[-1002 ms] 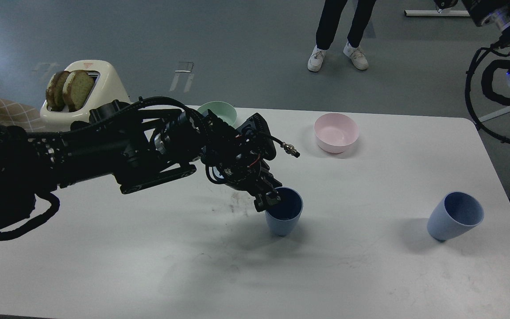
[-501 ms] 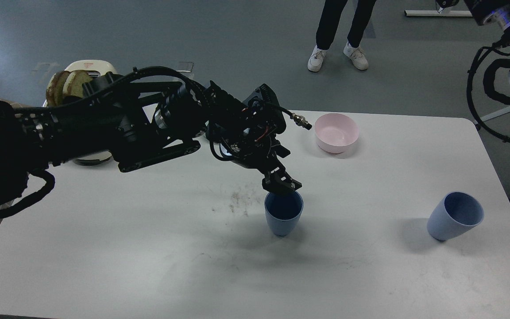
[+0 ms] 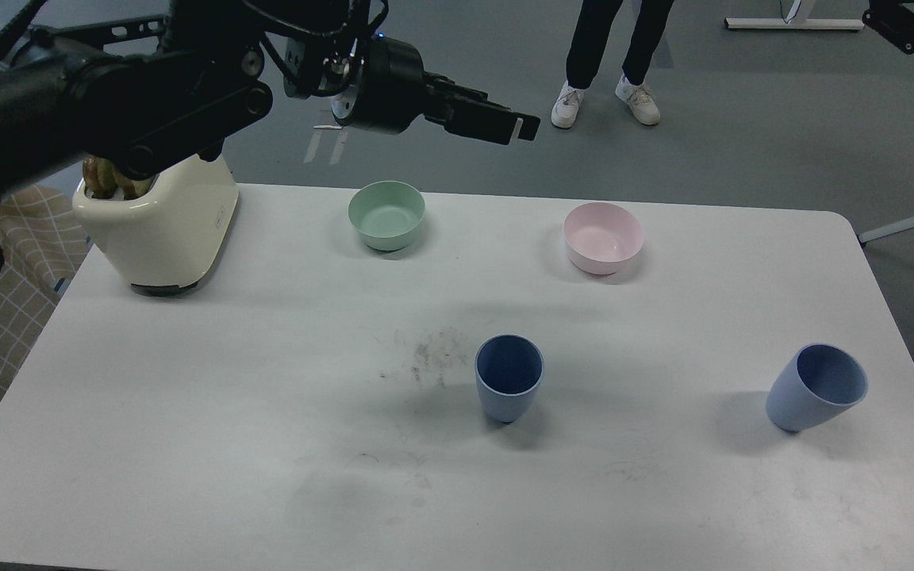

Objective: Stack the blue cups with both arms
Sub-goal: 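Raise the left arm away from the placed cup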

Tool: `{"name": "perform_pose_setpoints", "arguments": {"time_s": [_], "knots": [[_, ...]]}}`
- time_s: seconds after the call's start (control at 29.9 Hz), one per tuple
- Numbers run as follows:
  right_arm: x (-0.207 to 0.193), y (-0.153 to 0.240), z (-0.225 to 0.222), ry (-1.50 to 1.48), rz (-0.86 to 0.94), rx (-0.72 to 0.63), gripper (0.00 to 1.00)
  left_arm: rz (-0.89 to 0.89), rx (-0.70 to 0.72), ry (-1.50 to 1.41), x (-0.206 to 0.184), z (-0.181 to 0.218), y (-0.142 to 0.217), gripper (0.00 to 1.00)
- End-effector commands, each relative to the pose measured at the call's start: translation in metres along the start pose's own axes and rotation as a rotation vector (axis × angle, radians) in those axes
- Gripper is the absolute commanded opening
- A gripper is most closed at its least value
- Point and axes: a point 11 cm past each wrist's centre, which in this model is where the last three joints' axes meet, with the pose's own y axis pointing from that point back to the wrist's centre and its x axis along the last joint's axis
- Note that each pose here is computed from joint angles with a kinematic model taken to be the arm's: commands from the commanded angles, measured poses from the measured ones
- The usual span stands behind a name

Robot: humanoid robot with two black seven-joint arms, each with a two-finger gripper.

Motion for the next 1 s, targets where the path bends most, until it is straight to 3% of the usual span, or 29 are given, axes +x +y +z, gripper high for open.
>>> {"name": "perform_pose_setpoints", "arguments": {"time_s": [0.0,0.17,0.33,0.6,0.97], "knots": [[0.011,0.028,-0.008,0.172,-0.046,-0.085,1.00,0.168,-0.035,0.251,0.013,-0.025,0.012,0.96],[0.014,0.059,-0.014,0.378,-0.125,-0.193,1.00,0.387,-0.118,0.570,0.016,-0.056,0.029,0.96],[0.003,0.089,-0.003,0.575,-0.247,-0.329,1.00,0.540,-0.188,0.816,0.002,-0.080,0.023,0.96],[-0.005,0.128,0.029,0.803,-0.412,-0.528,1.00,0.579,-0.221,0.881,-0.006,-0.084,0.020,0.96],[-0.050,0.158,0.091,0.891,-0.681,-0.669,1.00,0.572,-0.222,0.886,-0.009,-0.083,0.018,0.97]]}}
